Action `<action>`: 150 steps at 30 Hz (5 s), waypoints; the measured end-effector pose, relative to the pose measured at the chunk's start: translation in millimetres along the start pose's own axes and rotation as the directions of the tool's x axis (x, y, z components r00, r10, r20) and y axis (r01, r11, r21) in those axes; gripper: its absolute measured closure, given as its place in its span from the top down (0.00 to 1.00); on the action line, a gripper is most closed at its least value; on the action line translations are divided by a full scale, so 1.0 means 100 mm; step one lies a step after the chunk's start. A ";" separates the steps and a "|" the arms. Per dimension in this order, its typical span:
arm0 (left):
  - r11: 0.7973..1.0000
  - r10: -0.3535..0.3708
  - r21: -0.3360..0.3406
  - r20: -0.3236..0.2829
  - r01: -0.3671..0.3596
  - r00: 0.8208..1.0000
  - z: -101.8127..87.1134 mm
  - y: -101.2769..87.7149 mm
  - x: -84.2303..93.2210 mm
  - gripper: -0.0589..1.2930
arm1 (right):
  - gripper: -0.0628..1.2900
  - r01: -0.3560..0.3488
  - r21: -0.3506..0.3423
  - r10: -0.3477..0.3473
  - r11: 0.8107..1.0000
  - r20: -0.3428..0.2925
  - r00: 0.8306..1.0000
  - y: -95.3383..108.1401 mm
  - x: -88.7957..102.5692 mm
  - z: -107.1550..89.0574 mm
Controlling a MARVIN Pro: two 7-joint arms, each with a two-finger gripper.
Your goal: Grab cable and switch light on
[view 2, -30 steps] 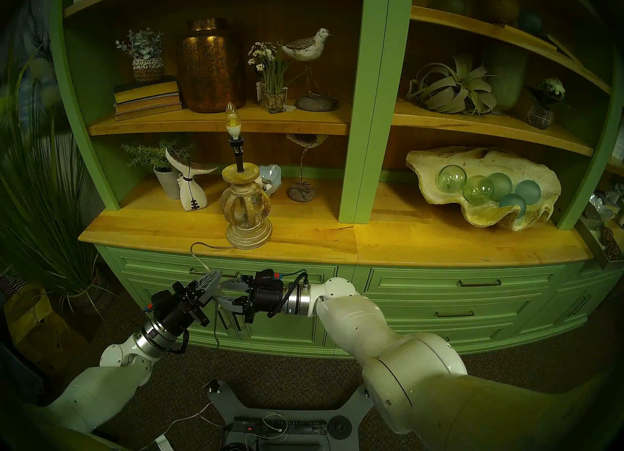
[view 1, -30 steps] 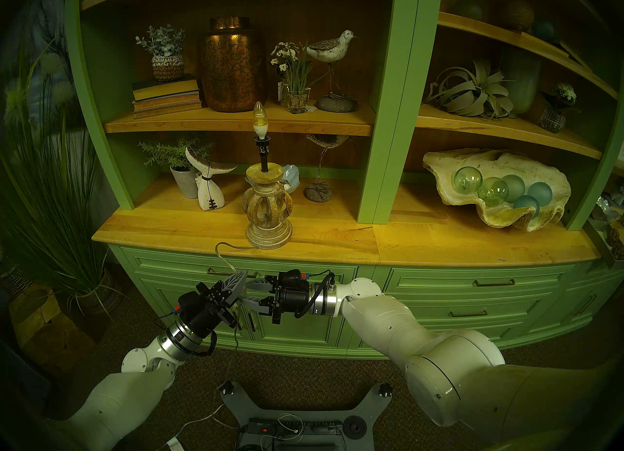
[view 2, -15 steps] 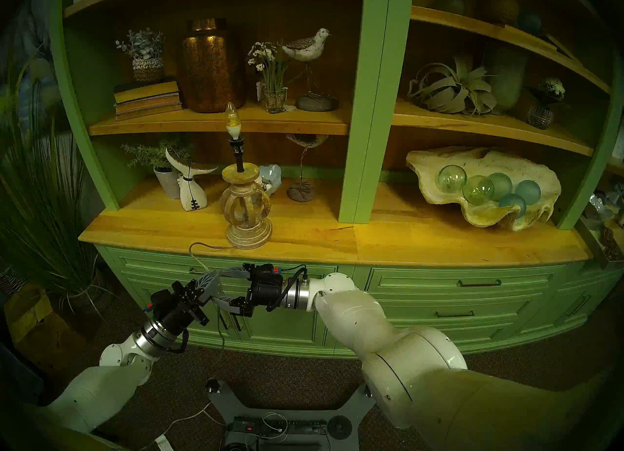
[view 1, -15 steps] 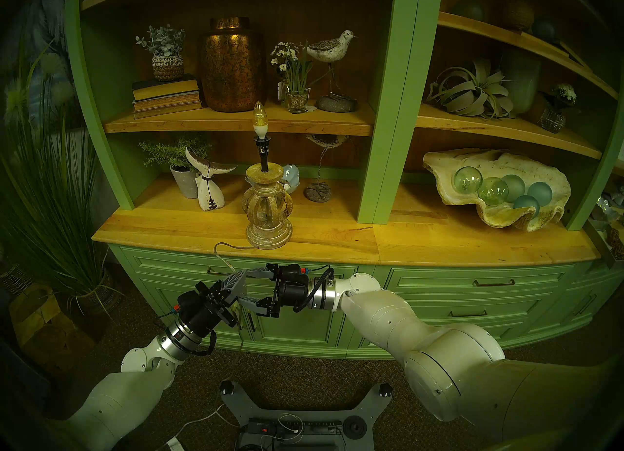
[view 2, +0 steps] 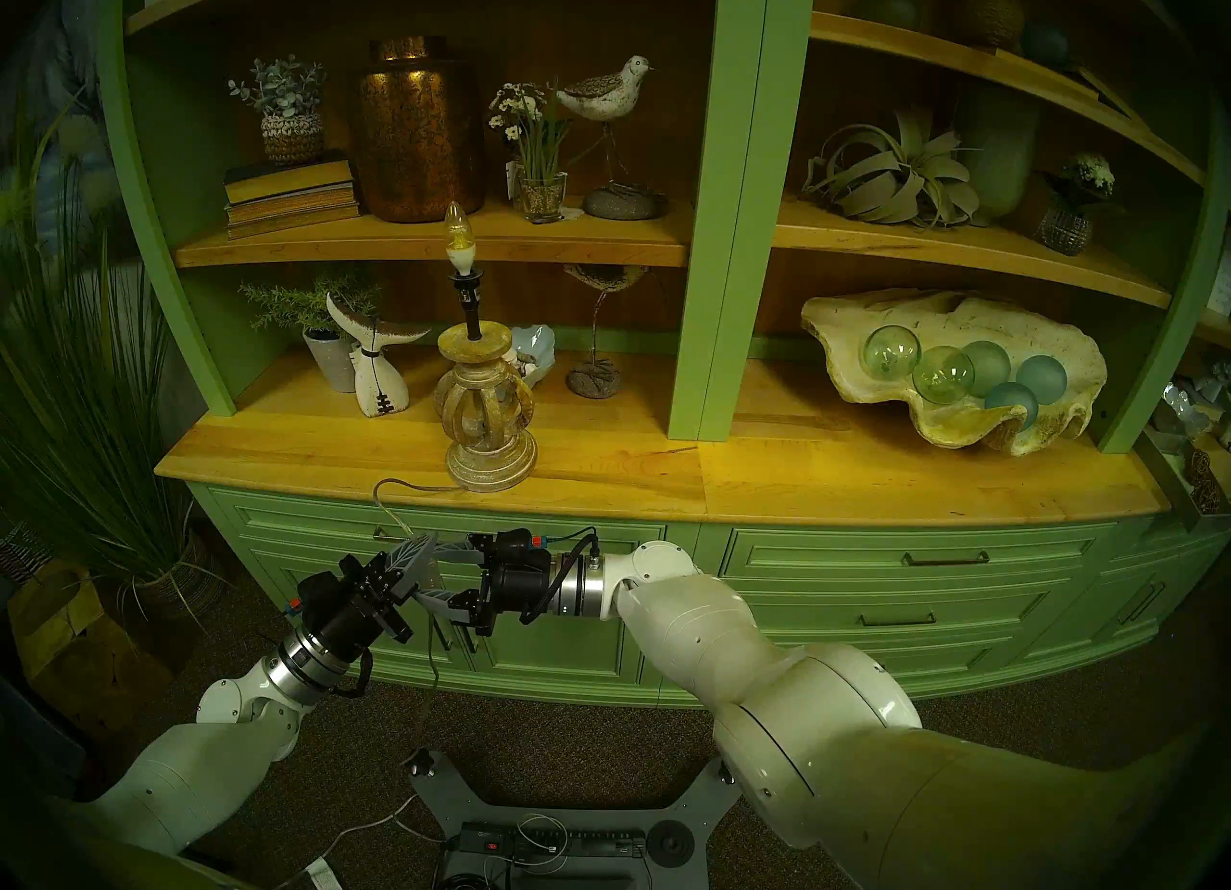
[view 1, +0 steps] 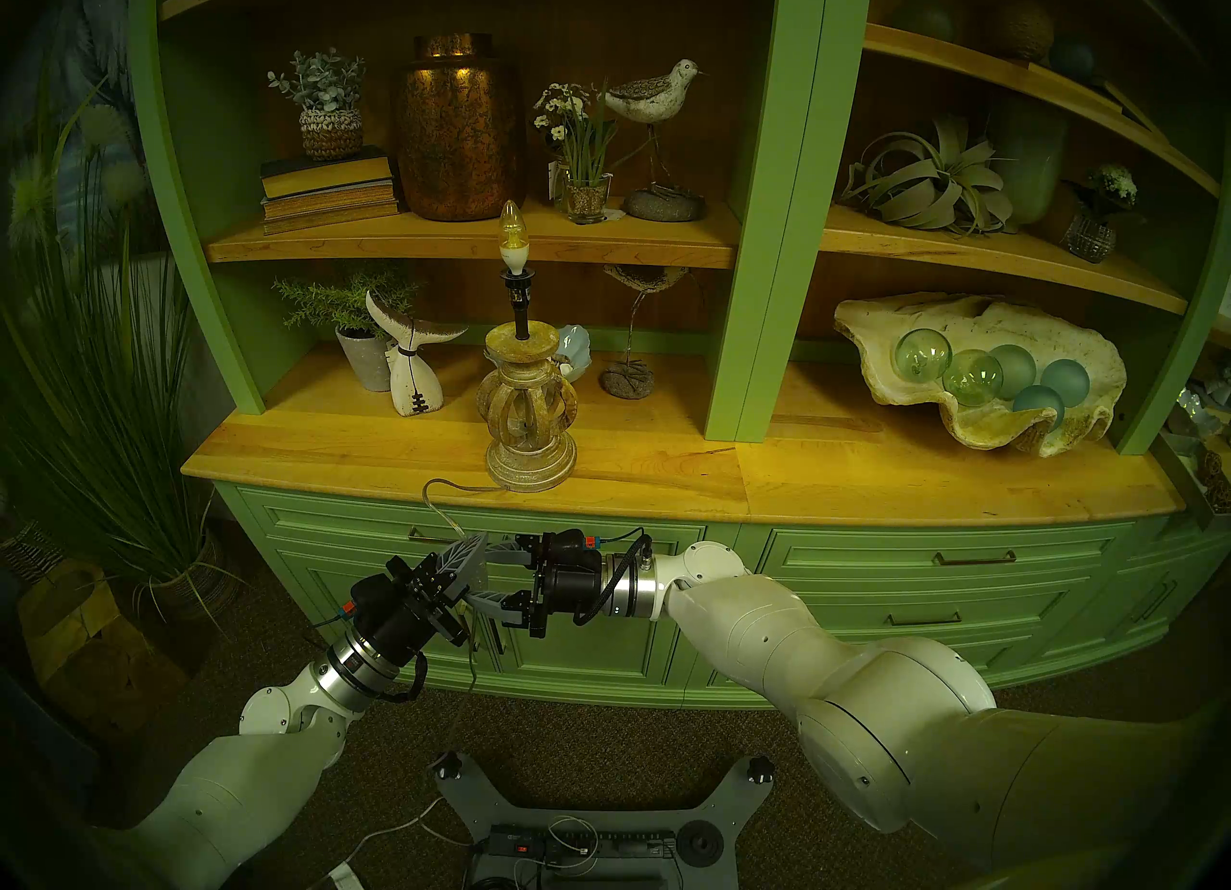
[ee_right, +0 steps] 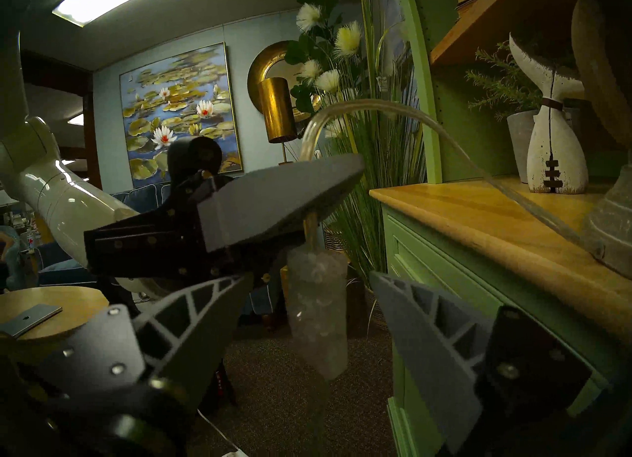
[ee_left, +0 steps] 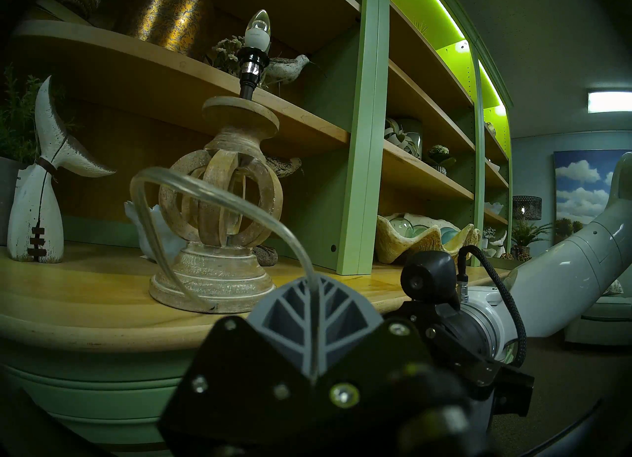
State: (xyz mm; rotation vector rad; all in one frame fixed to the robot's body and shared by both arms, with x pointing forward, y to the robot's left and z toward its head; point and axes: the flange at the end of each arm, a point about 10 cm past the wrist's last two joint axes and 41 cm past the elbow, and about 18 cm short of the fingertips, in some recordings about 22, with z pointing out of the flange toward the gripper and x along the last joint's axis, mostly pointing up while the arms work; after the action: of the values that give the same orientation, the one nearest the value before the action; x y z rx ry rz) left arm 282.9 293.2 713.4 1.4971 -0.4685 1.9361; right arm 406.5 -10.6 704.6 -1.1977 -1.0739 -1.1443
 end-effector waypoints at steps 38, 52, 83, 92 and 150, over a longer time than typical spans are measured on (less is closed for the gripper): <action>1.000 -0.001 -0.002 -0.001 0.001 1.000 0.00 0.01 0.00 0.03 | 0.96 -0.007 -0.066 0.006 0.998 -0.013 1.000 -0.11 -0.16 -0.50; 1.000 -0.001 -0.001 0.001 0.001 1.000 0.00 0.01 -0.01 0.03 | 0.96 0.034 -0.290 -0.057 0.956 -0.069 0.996 -0.45 -0.44 -1.17; 1.000 -0.003 0.001 0.011 0.003 1.000 -0.04 0.00 -0.04 0.03 | 0.96 -0.031 -0.587 -0.048 0.809 -0.119 0.992 -1.97 -1.23 -1.68; 1.000 -0.003 0.001 0.012 0.003 1.000 -0.04 0.00 -0.04 0.03 | 0.96 -0.045 -0.651 -0.063 0.758 -0.142 0.988 -2.16 -1.14 -1.87; 0.972 0.006 0.230 0.215 -0.056 0.977 -1.18 -0.17 -0.32 0.97 | 0.96 0.244 -0.884 -0.291 0.398 0.130 0.948 -2.81 -0.46 -2.19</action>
State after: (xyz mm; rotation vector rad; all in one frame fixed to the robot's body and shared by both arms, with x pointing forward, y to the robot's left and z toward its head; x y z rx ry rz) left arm 213.6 371.2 647.0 1.8714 -0.3659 1.9166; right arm 124.5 -230.7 676.4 -1.8286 -0.5647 -2.1587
